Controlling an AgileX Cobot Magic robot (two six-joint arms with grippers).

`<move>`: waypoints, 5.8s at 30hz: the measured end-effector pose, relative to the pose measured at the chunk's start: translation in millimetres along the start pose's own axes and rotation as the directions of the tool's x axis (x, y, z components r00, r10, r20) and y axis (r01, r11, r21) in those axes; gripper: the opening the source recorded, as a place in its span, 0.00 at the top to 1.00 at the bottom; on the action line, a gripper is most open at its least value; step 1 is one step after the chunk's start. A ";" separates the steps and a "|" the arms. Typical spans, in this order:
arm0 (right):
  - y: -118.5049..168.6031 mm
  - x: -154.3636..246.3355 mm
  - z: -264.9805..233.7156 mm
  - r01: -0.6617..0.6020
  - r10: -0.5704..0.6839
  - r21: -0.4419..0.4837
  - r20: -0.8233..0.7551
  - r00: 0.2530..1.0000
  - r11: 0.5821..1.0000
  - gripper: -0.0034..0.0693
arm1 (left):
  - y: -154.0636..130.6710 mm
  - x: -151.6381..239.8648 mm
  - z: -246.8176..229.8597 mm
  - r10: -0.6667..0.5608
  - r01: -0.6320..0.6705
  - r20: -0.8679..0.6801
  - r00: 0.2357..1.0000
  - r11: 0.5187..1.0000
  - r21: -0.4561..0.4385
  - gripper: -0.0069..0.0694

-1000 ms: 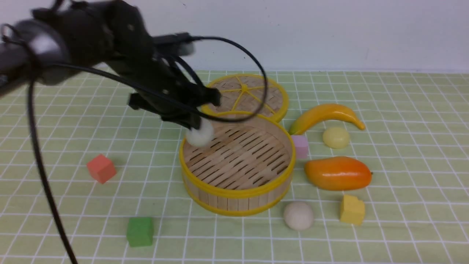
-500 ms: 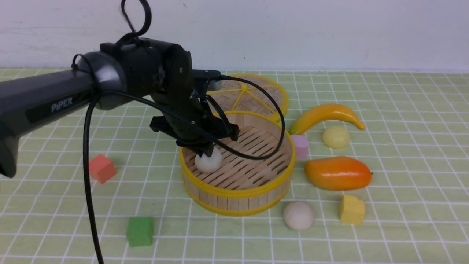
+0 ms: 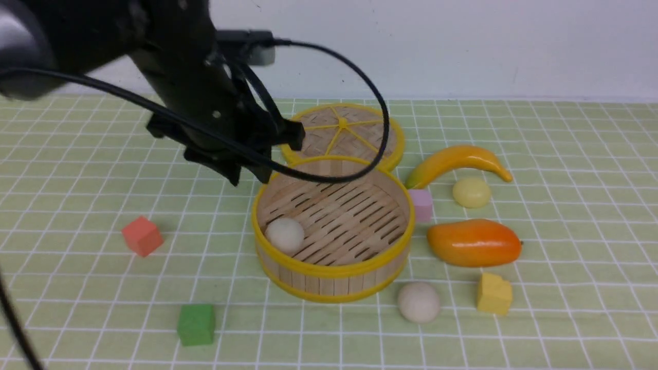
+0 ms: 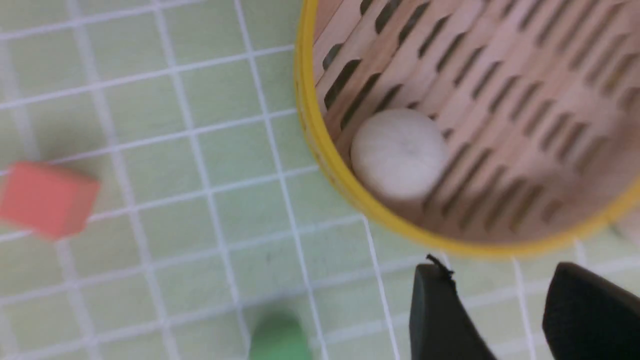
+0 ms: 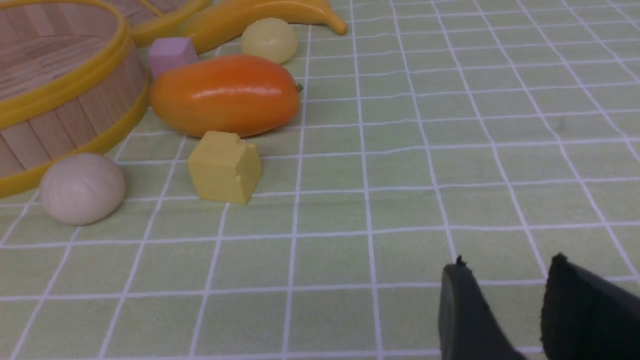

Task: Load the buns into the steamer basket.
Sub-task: Use the right arm to grab a steamed stuffed bun

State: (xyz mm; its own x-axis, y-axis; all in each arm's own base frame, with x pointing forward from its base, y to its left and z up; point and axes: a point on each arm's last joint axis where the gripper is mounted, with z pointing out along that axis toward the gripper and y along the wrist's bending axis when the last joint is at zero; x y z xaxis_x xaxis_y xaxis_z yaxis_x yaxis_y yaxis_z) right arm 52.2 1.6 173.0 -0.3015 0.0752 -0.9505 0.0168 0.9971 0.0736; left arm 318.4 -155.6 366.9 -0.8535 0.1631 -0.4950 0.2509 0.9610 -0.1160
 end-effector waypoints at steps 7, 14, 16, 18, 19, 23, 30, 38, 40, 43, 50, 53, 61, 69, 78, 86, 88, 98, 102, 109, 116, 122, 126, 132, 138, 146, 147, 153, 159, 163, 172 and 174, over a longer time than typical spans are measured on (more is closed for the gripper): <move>0.0 0.0 0.0 0.000 0.000 0.000 0.000 1.000 1.000 0.62 | 14.8 45.3 -146.7 0.008 -0.011 0.251 0.968 1.000 0.011 0.64; 0.0 0.0 0.0 0.000 0.000 0.000 0.000 1.000 1.000 0.62 | 37.5 126.9 -232.0 -0.065 0.046 0.464 0.883 0.998 0.052 0.72; 0.0 0.0 0.0 0.000 0.000 0.000 0.000 1.000 1.000 0.62 | 47.6 168.1 -245.5 -0.093 0.065 0.508 0.856 0.995 0.073 0.74; 0.0 0.0 0.0 0.000 0.000 0.000 0.000 1.000 1.000 0.62 | 56.7 206.5 -244.6 -0.106 0.071 0.529 0.842 0.994 0.085 0.75; 0.0 0.0 0.0 0.000 0.000 0.000 0.000 1.000 1.000 0.62 | 61.1 225.3 -242.2 -0.108 0.071 0.534 0.839 0.993 0.090 0.75; 0.0 0.0 0.0 0.000 0.000 0.000 0.000 1.000 1.000 0.62 | 74.7 285.6 -221.0 -0.124 0.076 0.555 0.823 0.991 0.108 0.75; 0.0 0.0 0.0 0.000 0.000 0.000 0.000 1.000 1.000 0.62 | 79.0 326.7 -200.6 -0.164 0.070 0.563 0.810 0.980 0.184 0.75; 0.0 0.0 0.0 0.000 0.000 0.000 0.000 1.000 1.000 0.62 | 74.0 330.5 -198.7 -0.186 0.057 0.541 0.820 0.968 0.246 0.74; 0.0 0.0 0.0 0.000 0.000 0.000 0.000 1.000 1.000 0.62 | 74.0 330.5 -198.7 -0.186 0.057 0.541 0.820 0.968 0.246 0.74; 0.0 0.0 0.0 0.000 0.000 0.000 0.000 1.000 1.000 0.62 | 74.1 330.4 -198.7 -0.185 0.057 0.541 0.820 0.968 0.245 0.73; 0.0 0.0 0.0 0.000 0.000 0.000 0.000 1.000 1.000 0.62 | 76.4 329.9 -198.6 -0.178 0.064 0.551 0.815 0.973 0.220 0.72; 0.0 0.0 0.0 0.000 0.000 0.000 0.000 1.000 1.000 0.62 | 80.2 325.7 -198.5 -0.165 0.070 0.594 0.787 0.981 0.180 0.72; 0.0 0.0 0.0 0.000 0.000 0.000 0.000 1.000 1.000 0.62 | 75.2 292.7 -169.9 -0.160 0.047 0.823 0.545 0.986 0.160 0.72; 0.0 0.0 0.0 0.000 0.000 0.000 0.000 1.000 1.000 0.62 | 85.7 292.2 -111.1 -0.116 0.209 0.913 0.392 0.977 0.034 0.71; 0.0 0.0 0.0 0.000 0.000 0.000 0.000 1.000 1.000 0.62 | 100.4 329.8 -20.8 -0.134 0.263 0.823 0.552 0.965 -0.019 0.69; 0.0 0.0 0.0 0.000 0.000 0.000 0.000 1.000 1.000 0.62 | 105.1 344.2 7.6 -0.160 0.290 0.764 0.625 0.956 -0.037 0.68; 0.0 0.0 0.0 0.000 0.000 0.000 0.000 1.000 1.000 0.62 | 105.4 345.3 8.7 -0.165 0.295 0.753 0.637 0.955 -0.040 0.68; 0.0 0.0 0.0 0.000 0.000 0.000 0.000 1.000 1.000 0.62 | 106.1 349.7 13.0 -0.190 0.315 0.710 0.678 0.948 -0.048 0.67; 0.0 0.0 0.0 0.000 0.000 0.000 0.000 1.000 1.000 0.62 | 106.1 349.7 13.0 -0.190 0.315 0.710 0.678 0.948 -0.048 0.67; 0.0 0.0 0.0 0.001 -0.001 0.000 0.000 1.000 1.000 0.62 | 106.1 349.7 13.0 -0.190 0.315 0.710 0.678 0.948 -0.048 0.66; -0.1 -0.9 0.1 0.001 -0.001 0.001 0.012 1.000 1.000 0.62 | 106.1 349.7 13.0 -0.190 0.315 0.710 0.678 0.948 -0.048 0.66; -0.2 -13.7 -0.3 -0.023 0.023 -0.004 0.173 0.985 1.000 0.62 | 106.1 349.7 13.0 -0.190 0.315 0.710 0.678 0.948 -0.048 0.65; -0.8 -28.3 -4.2 -0.027 0.026 -0.002 0.334 0.942 1.000 0.62 | 106.1 349.7 13.0 -0.190 0.315 0.710 0.678 0.948 -0.048 0.64; -1.6 -43.6 -11.3 -0.028 0.024 0.002 0.503 0.864 1.000 0.62 | 106.2 349.8 13.0 -0.190 0.316 0.709 0.679 0.948 -0.048 0.63; -3.0 -58.6 -20.8 -0.127 0.135 -0.057 0.620 0.773 0.990 0.62 | 106.2 349.8 13.0 -0.190 0.316 0.709 0.679 0.948 -0.048 0.62; 3.2 -137.3 -49.1 -0.186 0.225 -0.130 0.660 0.717 0.974 0.62 | 106.2 349.8 13.0 -0.190 0.316 0.709 0.679 0.948 -0.048 0.62; 3.7 -139.0 -48.6 -0.187 0.226 -0.130 0.649 0.726 0.974 0.62 | 106.2 349.8 13.0 -0.190 0.316 0.709 0.679 0.948 -0.048 0.62; 13.3 -187.0 -23.8 -0.198 0.226 -0.113 0.368 0.902 0.974 0.62 | 106.2 349.8 13.0 -0.190 0.316 0.709 0.679 0.948 -0.048 0.62; 13.7 -177.1 26.1 -0.157 0.161 -0.050 0.069 0.985 0.986 0.62 | 106.2 349.8 13.0 -0.190 0.316 0.709 0.679 0.948 -0.048 0.60; 13.3 -163.5 65.9 -0.208 0.205 -0.027 -0.101 0.974 0.978 0.62 | 106.2 349.8 13.0 -0.190 0.316 0.709 0.679 0.948 -0.048 0.60; 18.3 -167.8 145.2 -0.149 0.112 -0.052 -0.438 0.892 0.987 0.62 | 106.2 349.8 13.0 -0.190 0.316 0.709 0.679 0.948 -0.048 0.60; 20.0 -172.9 161.7 -0.160 0.112 -0.060 -0.481 0.870 0.985 0.62 | 106.2 349.8 13.0 -0.190 0.316 0.709 0.679 0.948 -0.048 0.60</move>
State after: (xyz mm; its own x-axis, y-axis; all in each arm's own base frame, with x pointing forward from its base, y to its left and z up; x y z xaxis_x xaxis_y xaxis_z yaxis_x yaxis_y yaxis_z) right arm 258.8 9.5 290.0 -0.7185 0.1739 -0.6735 0.0073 0.9701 0.2427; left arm 52.5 0.6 170.2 -0.3032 -0.2303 -0.9247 -0.0534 0.9729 -0.2248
